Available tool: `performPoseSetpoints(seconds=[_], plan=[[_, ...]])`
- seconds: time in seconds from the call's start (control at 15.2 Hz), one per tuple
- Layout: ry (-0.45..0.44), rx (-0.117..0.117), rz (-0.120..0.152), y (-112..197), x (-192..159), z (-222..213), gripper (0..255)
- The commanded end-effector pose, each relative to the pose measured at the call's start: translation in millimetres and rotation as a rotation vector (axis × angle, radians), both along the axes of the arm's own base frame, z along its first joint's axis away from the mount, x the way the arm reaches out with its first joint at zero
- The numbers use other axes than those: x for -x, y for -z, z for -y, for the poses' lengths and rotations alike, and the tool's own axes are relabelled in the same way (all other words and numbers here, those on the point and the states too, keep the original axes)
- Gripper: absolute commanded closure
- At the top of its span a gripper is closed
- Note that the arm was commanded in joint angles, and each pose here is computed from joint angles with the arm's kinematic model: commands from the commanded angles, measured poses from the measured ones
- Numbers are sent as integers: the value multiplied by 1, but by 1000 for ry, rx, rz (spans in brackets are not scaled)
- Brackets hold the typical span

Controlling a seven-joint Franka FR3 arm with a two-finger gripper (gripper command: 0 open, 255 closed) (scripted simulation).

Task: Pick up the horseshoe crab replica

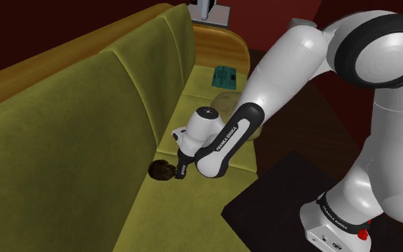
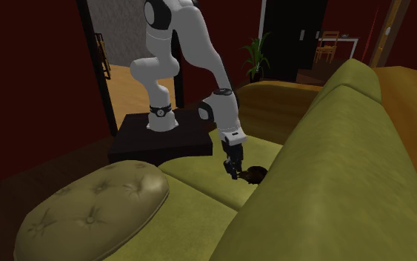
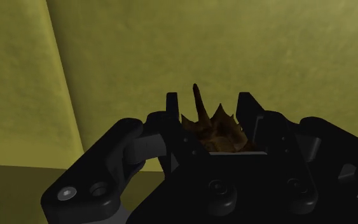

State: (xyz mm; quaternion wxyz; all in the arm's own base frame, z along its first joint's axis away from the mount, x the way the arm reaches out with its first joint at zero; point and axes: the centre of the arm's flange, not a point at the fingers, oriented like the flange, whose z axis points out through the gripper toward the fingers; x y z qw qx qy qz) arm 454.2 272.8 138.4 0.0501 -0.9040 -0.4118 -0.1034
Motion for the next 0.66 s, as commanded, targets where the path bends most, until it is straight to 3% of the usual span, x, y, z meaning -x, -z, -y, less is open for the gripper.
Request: performPoseSetpoints(seconds=[0.0,0.59], plan=[[-4,-8,12,-14,-3,-6,255],[-4,-8,12,-52,-3,-6,255]])
